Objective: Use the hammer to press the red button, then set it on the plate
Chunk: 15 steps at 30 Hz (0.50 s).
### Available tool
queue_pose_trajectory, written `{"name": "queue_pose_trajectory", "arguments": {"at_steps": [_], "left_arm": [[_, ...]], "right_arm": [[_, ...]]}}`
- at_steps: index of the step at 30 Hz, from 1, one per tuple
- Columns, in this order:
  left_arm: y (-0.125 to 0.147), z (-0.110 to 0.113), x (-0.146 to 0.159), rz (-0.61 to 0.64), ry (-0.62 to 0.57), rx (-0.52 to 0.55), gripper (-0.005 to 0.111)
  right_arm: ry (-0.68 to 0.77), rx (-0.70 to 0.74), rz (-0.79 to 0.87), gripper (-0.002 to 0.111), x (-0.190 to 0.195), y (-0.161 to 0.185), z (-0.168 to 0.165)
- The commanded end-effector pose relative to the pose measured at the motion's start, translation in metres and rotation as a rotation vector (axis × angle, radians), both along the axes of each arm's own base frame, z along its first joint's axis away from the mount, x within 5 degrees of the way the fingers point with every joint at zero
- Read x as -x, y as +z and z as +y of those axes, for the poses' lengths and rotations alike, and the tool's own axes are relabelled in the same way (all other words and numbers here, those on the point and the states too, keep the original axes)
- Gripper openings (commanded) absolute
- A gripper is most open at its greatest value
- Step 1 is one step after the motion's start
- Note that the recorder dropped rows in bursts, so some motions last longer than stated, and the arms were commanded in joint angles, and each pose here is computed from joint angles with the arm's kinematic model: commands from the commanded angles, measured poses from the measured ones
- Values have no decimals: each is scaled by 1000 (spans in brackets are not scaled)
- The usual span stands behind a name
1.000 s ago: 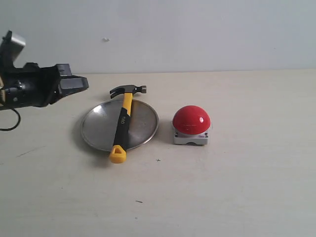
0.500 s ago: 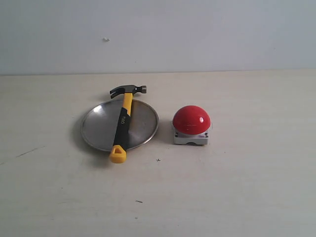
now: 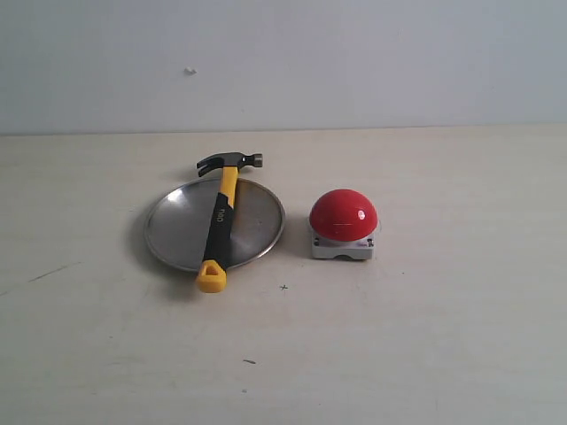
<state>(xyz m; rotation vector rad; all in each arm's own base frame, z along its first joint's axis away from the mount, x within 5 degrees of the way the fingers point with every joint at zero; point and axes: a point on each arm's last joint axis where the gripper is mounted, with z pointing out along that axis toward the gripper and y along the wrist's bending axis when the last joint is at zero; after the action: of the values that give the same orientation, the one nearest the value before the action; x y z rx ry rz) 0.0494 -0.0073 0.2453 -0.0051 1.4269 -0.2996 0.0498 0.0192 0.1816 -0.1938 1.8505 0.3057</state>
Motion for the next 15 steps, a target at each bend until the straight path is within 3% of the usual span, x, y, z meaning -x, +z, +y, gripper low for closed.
{"name": "queue_pose_trajectory", "arguments": {"at_steps": [1,6,15], "left_arm": [[-17,3,-2,152,36,-83,0],[-31,-2,-2,191,-10,-252,0],[-59,-1,-5,295,-6,-370,0]], "right_arm": [[0,-2,-8,0,0,0,0],[0,-2,-8,0,0,0,0],[0,-2,-8,0,0,0,0]]}}
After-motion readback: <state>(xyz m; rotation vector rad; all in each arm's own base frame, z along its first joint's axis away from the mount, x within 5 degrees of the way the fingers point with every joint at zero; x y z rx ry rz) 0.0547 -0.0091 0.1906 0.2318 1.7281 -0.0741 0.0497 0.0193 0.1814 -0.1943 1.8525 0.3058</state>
